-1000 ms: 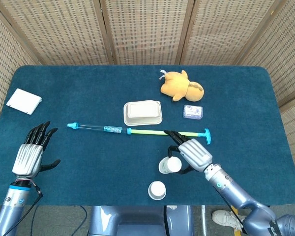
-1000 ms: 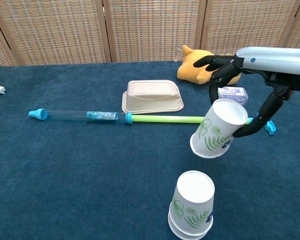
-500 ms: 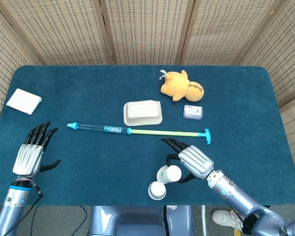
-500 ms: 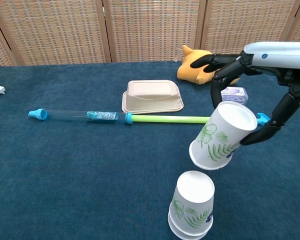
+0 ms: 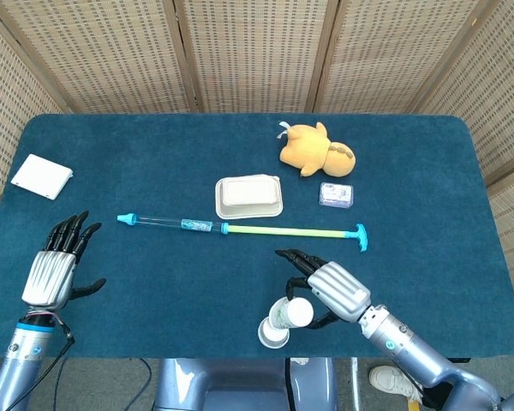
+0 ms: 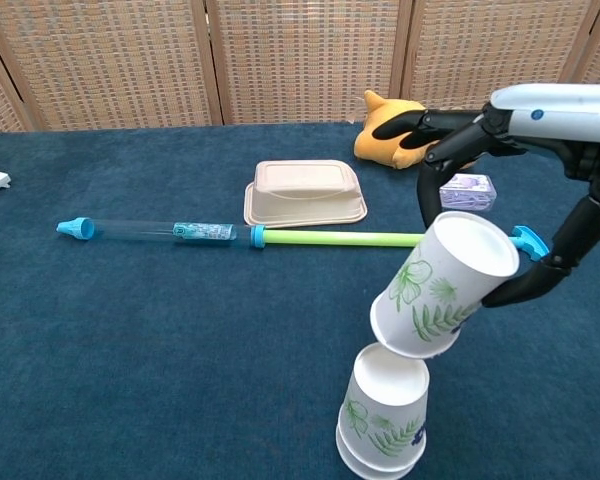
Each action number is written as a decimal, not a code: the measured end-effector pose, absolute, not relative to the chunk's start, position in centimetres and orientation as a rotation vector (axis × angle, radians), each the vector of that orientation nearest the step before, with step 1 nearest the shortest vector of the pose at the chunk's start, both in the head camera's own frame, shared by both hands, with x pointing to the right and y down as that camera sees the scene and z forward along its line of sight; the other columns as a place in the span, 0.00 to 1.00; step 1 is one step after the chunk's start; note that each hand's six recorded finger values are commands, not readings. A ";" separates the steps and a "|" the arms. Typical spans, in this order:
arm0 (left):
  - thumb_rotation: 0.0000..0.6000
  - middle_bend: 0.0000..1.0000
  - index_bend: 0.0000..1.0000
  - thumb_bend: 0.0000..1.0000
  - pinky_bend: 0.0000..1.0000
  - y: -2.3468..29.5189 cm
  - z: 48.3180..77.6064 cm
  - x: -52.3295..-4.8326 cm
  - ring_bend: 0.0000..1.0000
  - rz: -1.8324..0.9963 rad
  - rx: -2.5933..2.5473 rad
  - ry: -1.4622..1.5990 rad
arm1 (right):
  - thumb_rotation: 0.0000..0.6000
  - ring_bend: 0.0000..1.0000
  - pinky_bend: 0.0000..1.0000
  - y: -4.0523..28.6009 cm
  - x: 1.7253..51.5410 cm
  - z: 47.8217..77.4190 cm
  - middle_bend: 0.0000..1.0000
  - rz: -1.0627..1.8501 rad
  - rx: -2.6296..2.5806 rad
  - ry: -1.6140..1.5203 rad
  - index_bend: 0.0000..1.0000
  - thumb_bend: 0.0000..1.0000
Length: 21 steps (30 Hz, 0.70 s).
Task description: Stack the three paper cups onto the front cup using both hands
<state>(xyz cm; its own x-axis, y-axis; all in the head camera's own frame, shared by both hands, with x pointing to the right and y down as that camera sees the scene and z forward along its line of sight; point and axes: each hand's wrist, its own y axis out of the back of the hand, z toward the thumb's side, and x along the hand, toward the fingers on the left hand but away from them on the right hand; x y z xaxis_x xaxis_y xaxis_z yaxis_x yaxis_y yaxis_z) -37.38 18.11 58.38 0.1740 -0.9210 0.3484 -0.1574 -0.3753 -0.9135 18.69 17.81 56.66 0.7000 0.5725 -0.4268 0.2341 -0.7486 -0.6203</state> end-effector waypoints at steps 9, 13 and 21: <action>1.00 0.00 0.13 0.14 0.07 18.3 58.3 -37.2 0.00 -1.262 -1.700 1.028 | 1.00 0.00 0.25 19.0 18.5 56.1 0.09 0.821 -2.381 -0.606 0.61 0.18; 1.00 0.00 0.13 0.14 0.07 18.3 58.3 -37.2 0.00 -1.261 -1.700 1.029 | 1.00 0.00 0.25 19.1 18.5 56.1 0.09 0.822 -2.373 -0.601 0.61 0.18; 1.00 0.00 0.13 0.14 0.07 18.2 58.4 -37.2 0.00 -1.266 -1.702 1.026 | 1.00 0.00 0.25 19.7 18.1 56.4 0.09 0.825 -2.379 -0.577 0.61 0.18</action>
<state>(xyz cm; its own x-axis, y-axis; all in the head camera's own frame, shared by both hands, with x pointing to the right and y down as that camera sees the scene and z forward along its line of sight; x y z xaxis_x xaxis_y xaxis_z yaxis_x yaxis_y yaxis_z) -37.22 18.23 58.35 0.1831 -0.9168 0.3550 -0.1575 -0.3838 -0.9099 18.08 19.73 56.41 0.7194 0.5494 -0.4250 0.2110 -0.7558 -0.6198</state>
